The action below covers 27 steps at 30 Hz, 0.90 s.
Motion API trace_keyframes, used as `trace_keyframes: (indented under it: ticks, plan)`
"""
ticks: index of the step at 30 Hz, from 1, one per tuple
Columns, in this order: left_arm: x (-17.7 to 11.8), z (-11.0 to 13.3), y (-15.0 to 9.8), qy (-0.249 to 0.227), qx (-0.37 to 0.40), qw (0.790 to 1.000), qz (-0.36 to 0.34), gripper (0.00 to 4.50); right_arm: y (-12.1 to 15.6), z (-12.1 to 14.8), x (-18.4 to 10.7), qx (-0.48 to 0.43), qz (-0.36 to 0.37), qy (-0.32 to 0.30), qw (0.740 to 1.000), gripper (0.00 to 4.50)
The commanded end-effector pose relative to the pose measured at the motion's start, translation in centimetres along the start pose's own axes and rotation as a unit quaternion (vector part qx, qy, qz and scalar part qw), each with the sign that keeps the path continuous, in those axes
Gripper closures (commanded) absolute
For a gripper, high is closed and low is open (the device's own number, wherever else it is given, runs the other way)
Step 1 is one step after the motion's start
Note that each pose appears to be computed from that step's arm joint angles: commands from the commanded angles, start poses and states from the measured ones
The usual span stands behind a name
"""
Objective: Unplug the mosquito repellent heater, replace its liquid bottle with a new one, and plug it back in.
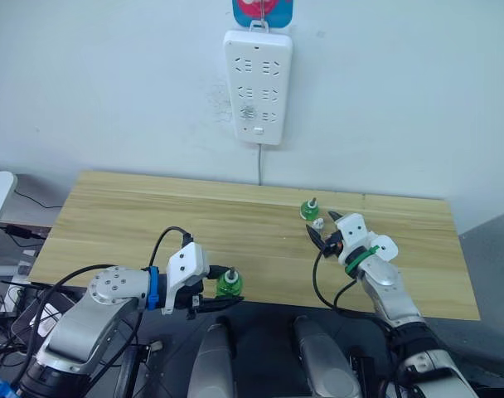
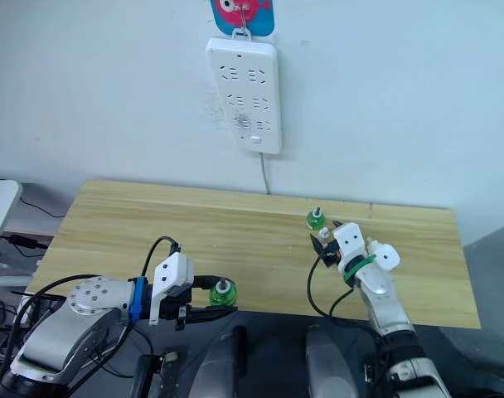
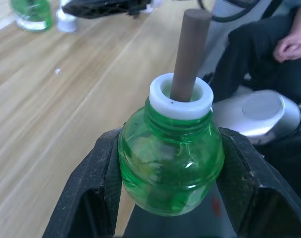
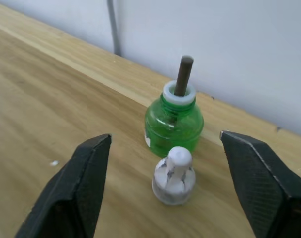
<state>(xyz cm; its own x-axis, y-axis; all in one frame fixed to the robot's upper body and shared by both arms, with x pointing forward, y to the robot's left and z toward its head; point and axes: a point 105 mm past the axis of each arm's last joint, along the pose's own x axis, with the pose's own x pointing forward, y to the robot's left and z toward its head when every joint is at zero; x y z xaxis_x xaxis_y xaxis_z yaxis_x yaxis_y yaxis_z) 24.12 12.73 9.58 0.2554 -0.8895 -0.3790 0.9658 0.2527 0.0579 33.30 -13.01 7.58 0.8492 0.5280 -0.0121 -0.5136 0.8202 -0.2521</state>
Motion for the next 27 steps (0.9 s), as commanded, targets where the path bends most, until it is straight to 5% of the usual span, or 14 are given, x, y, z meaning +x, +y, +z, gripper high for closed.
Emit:
trace_keyframes:
  ticks: [1,9,24,27]
  plan:
    - [1.0,1.5,0.3,-0.029,0.035,0.999,-0.027,2.19,2.1,5.4,-1.8,0.004,0.105,-0.035,0.994,0.82]
    - [3.7,3.9,1.4,-0.06,0.083,0.989,-0.109,2.19,7.7,11.7,-4.8,0.001,0.349,-0.01,0.937,0.82]
    - [4.9,6.5,1.6,-0.094,0.104,0.982,-0.128,2.19,9.4,11.6,-3.3,-0.004,0.365,-0.012,0.931,0.82]
    - [4.8,6.8,1.7,-0.098,0.106,0.982,-0.126,2.19,9.5,11.4,-3.2,-0.009,0.367,-0.01,0.93,1.45]
